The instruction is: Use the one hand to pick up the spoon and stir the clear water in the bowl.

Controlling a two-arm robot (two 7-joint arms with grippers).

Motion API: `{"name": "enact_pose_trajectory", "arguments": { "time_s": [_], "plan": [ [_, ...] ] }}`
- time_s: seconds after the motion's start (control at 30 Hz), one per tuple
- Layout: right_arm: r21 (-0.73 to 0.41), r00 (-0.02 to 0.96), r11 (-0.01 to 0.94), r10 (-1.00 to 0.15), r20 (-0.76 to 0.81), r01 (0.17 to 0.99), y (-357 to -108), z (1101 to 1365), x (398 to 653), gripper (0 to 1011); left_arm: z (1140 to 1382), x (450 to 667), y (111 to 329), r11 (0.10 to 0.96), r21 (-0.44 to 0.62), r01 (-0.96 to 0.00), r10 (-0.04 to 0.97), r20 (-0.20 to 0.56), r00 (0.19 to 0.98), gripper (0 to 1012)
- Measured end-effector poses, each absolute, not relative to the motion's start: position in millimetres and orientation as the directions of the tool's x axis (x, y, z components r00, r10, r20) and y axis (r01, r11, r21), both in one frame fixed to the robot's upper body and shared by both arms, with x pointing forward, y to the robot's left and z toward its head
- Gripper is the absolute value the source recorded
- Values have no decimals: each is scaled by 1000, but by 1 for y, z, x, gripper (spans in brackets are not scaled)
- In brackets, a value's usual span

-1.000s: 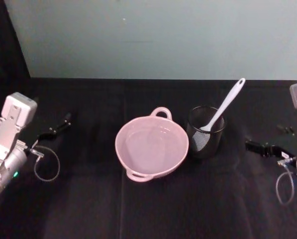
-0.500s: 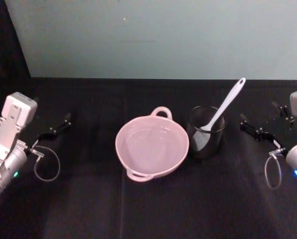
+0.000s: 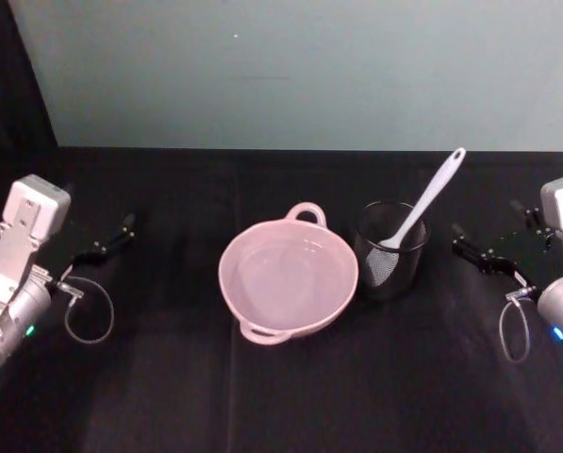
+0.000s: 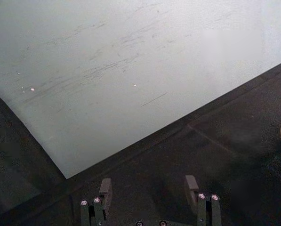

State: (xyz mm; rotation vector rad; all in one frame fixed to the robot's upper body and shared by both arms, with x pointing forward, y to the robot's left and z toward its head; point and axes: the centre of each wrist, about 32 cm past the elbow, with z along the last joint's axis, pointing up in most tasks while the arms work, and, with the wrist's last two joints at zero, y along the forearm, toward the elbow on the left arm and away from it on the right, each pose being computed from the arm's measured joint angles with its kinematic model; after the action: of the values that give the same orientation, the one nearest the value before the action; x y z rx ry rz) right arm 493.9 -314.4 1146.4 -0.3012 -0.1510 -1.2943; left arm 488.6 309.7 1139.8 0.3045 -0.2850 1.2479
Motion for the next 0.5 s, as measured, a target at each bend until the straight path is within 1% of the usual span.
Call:
{"name": "enact_pose_trajectory", "arguments": {
  "time_s": [0.5],
  "plan": [
    [-131, 270, 243, -922, 277, 961, -314, 1147, 493, 1002, 1140, 489, 310, 287, 70, -955, 880, 374, 292, 1011]
  ]
}}
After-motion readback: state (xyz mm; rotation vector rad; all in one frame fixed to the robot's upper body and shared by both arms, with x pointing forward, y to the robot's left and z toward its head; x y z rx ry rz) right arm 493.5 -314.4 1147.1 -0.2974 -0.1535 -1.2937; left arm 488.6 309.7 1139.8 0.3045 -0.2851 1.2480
